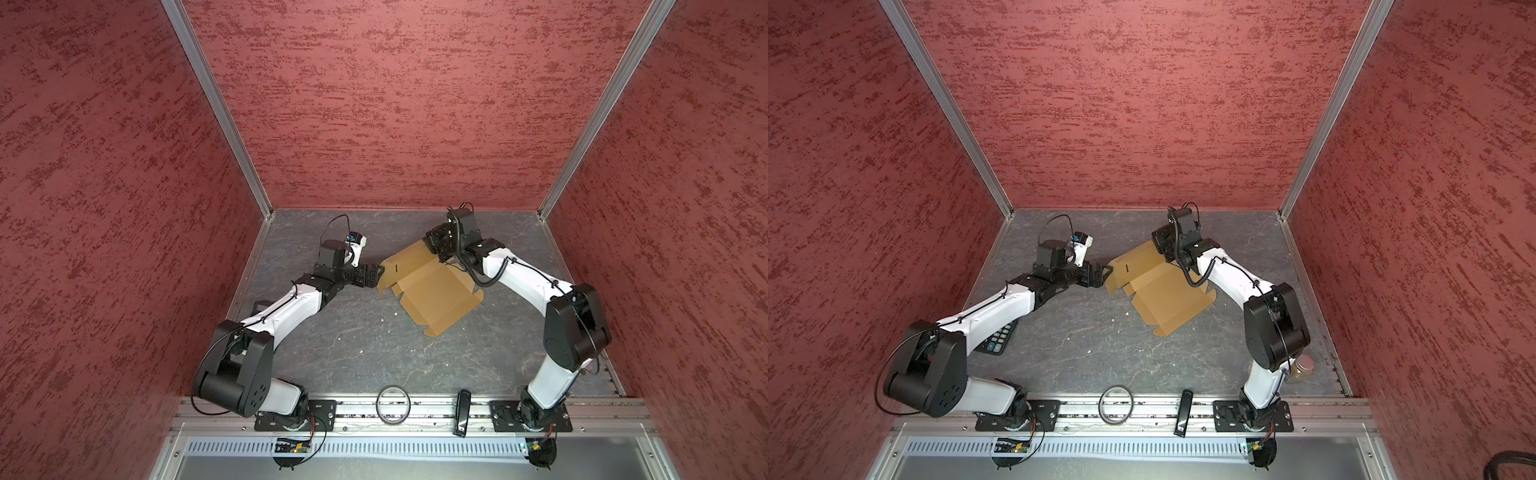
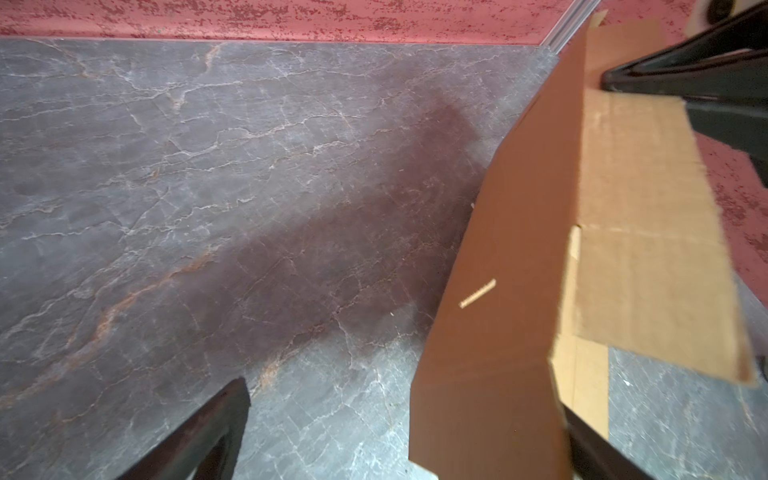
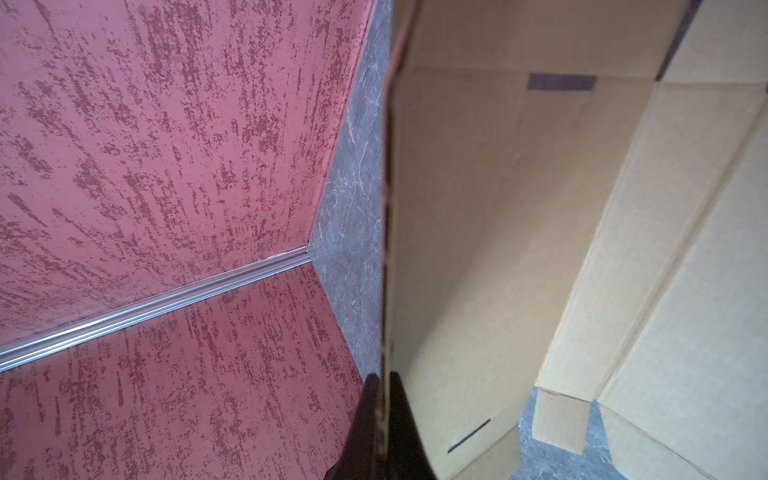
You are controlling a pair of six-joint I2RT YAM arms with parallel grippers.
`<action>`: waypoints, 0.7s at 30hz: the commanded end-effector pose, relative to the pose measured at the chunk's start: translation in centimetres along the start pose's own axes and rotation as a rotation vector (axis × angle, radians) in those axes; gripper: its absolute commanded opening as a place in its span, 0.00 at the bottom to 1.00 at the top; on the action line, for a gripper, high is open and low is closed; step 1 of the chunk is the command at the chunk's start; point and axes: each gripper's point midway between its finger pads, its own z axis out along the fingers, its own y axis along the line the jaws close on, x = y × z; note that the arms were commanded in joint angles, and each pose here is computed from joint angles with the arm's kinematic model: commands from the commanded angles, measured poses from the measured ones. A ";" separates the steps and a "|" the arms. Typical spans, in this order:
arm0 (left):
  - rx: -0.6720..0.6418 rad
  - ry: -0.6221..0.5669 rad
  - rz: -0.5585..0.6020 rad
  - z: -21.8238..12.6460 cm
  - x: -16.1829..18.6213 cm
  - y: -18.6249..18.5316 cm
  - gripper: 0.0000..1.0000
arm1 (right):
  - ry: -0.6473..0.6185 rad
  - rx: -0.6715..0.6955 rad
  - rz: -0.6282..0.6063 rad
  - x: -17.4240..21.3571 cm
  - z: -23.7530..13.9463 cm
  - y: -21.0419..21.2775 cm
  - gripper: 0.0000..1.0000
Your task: Fold the paper box
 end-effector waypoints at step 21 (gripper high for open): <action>0.097 -0.127 0.034 0.0 -4.7 -3.3 1.00 | -0.024 -0.034 0.041 -0.5 0.0 0.3 0.04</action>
